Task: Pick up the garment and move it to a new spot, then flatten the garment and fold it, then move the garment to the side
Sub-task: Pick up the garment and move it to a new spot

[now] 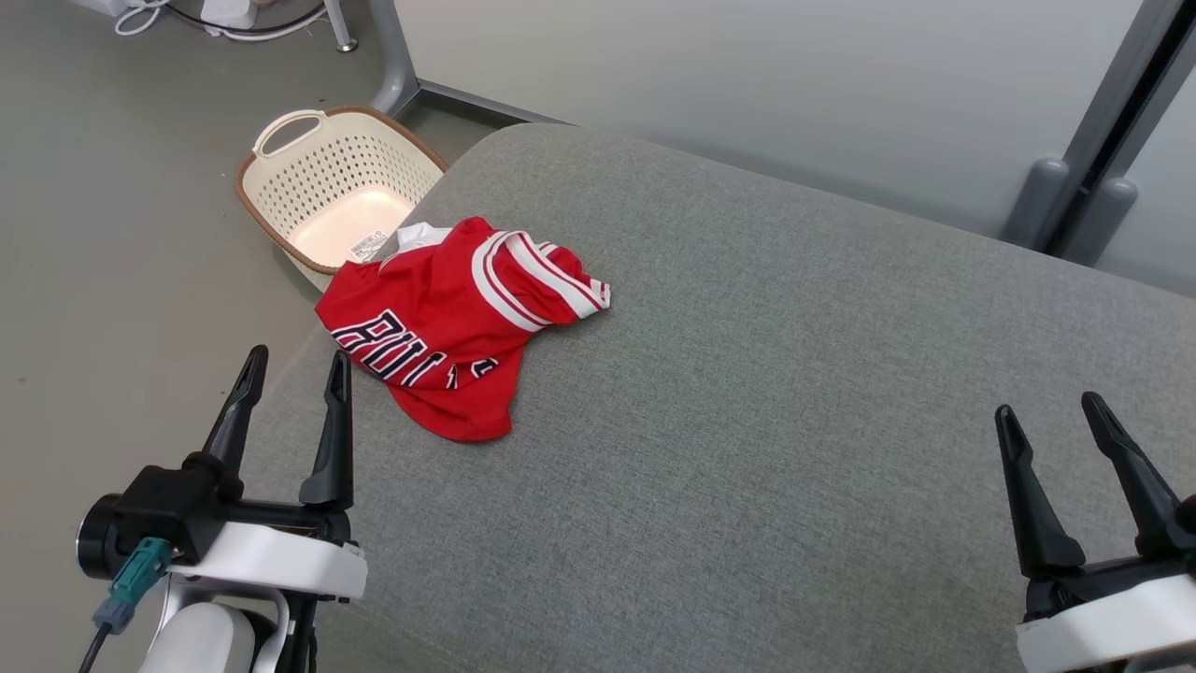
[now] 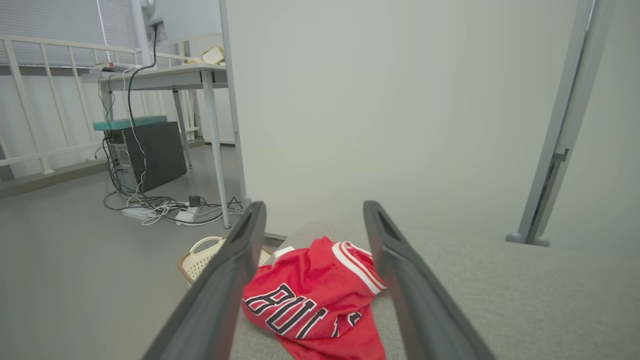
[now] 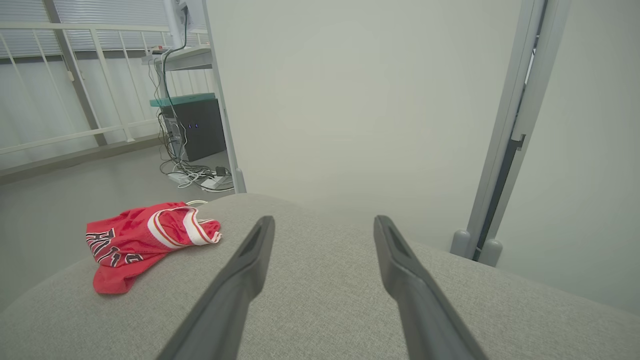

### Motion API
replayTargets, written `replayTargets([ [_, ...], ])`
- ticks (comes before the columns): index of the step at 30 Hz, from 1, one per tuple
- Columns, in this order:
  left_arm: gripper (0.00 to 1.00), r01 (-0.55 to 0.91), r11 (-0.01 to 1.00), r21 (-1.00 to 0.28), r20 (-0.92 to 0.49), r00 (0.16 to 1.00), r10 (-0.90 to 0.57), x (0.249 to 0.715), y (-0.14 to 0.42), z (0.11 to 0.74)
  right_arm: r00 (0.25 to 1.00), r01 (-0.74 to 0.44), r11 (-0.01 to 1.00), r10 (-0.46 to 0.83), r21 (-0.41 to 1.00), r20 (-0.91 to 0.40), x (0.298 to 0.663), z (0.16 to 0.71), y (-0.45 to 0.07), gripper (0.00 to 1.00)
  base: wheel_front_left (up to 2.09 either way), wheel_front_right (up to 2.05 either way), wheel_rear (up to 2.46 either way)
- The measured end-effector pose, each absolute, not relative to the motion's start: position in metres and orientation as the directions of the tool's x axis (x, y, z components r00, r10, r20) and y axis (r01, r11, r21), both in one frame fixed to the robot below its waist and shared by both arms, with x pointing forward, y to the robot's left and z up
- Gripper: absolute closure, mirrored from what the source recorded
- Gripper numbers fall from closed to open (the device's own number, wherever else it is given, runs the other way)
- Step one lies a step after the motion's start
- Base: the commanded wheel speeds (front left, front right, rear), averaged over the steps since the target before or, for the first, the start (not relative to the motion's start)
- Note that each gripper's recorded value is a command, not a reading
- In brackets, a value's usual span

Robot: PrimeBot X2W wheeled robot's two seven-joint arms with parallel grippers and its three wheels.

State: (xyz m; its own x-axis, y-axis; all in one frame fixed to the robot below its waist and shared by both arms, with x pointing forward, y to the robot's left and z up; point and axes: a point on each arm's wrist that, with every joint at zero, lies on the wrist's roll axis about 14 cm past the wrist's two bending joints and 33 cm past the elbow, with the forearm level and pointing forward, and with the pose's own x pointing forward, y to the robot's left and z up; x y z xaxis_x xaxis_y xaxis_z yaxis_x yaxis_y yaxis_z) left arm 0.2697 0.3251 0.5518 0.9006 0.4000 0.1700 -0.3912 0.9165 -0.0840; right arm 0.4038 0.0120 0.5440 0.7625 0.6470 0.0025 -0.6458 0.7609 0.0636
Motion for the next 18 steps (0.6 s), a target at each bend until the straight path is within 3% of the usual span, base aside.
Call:
replayTargets([
  [6,0.00,-0.382,0.922,-0.071,0.145,0.910,0.388,0.286,0.321,0.544,0.764,-0.643,0.763,0.645,0.069,0.001,0.416,0.542,0.012,0.00,0.00,0.00,0.00],
  [11,0.00,-0.351,0.932,-0.093,0.123,0.925,0.360,0.329,0.314,0.538,0.782,-0.623,0.781,0.623,0.053,0.009,0.441,0.542,0.002,0.00,0.00,0.00,0.00],
  [18,0.00,-0.315,0.943,-0.110,-0.064,0.949,0.310,0.398,0.310,0.475,0.809,-0.585,0.809,0.587,0.062,-0.033,0.476,0.514,-0.017,0.00,0.00,0.00,0.00],
])
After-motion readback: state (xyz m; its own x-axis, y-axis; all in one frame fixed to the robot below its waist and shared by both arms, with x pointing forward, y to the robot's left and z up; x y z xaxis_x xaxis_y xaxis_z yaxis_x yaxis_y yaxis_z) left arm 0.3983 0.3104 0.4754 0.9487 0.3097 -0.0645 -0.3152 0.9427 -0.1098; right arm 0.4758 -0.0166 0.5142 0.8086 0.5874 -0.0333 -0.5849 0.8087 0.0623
